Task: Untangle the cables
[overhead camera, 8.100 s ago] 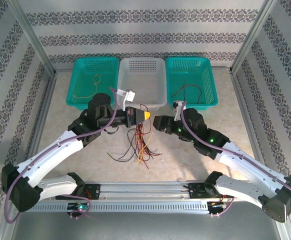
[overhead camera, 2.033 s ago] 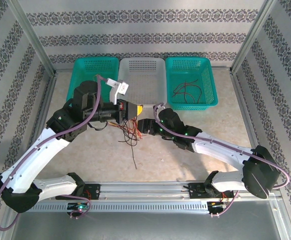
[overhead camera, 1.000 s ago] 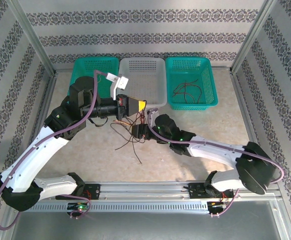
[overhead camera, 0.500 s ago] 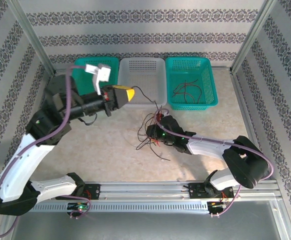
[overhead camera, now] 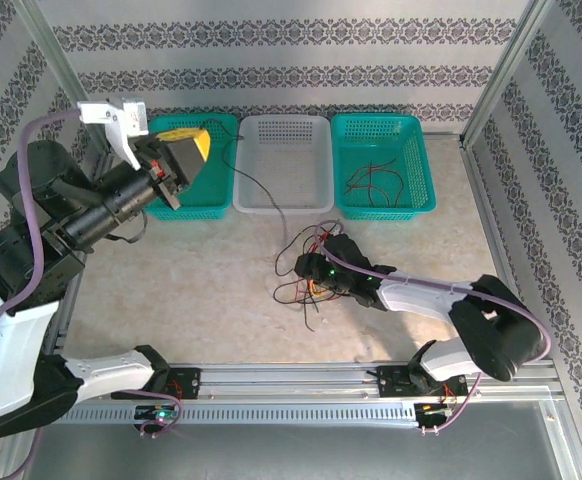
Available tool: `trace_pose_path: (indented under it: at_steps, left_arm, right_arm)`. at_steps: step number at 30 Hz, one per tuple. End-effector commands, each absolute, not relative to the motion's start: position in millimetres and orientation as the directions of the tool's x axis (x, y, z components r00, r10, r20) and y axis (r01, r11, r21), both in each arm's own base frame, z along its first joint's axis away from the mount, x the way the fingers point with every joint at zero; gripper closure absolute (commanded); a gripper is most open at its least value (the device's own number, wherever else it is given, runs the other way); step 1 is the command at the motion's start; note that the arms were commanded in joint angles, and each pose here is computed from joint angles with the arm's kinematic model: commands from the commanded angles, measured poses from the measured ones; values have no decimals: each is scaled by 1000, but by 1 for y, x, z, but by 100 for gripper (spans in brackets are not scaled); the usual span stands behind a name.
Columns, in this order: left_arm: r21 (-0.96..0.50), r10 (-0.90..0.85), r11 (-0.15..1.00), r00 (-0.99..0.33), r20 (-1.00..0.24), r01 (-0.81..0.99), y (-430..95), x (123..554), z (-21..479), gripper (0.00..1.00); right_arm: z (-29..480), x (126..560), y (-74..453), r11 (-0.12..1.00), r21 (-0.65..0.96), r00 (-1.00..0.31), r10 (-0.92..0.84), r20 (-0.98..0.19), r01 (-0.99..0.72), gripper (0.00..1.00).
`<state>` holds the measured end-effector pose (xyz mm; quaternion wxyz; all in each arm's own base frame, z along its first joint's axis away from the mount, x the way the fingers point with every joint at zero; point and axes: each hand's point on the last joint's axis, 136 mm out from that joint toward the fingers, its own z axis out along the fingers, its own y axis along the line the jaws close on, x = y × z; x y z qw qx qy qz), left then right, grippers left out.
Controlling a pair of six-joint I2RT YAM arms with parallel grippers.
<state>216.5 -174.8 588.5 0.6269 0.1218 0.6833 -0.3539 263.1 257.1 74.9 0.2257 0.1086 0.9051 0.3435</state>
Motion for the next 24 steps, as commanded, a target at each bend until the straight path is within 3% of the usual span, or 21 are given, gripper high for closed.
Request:
trace_pose_path:
  at_steps: [1,6,12,18,24]
  left_arm:
    - [-226,-185,854,-132,-974,469,-148,233,586,100]
    - [-178,-150,873,-96,-984,453,-154,248,597,100]
    - [-174,-109,843,-155,-982,509,-200,299,580,100]
    - [-319,-275,743,-165,-947,588,-206,353,602,100]
    - [-336,-314,669,-158,-936,662,-222,397,605,100]
  right_arm:
    - [75,260,236,784,617,-865,351,-358,63,46]
    - [86,251,223,763,645,-853,361,-377,37,43]
    - [133,239,209,781,619,-816,307,-489,-77,34]
    - [167,228,185,799,589,-757,308,-576,-123,30]
    - [170,224,170,819,562,-737,309,-601,-115,29]
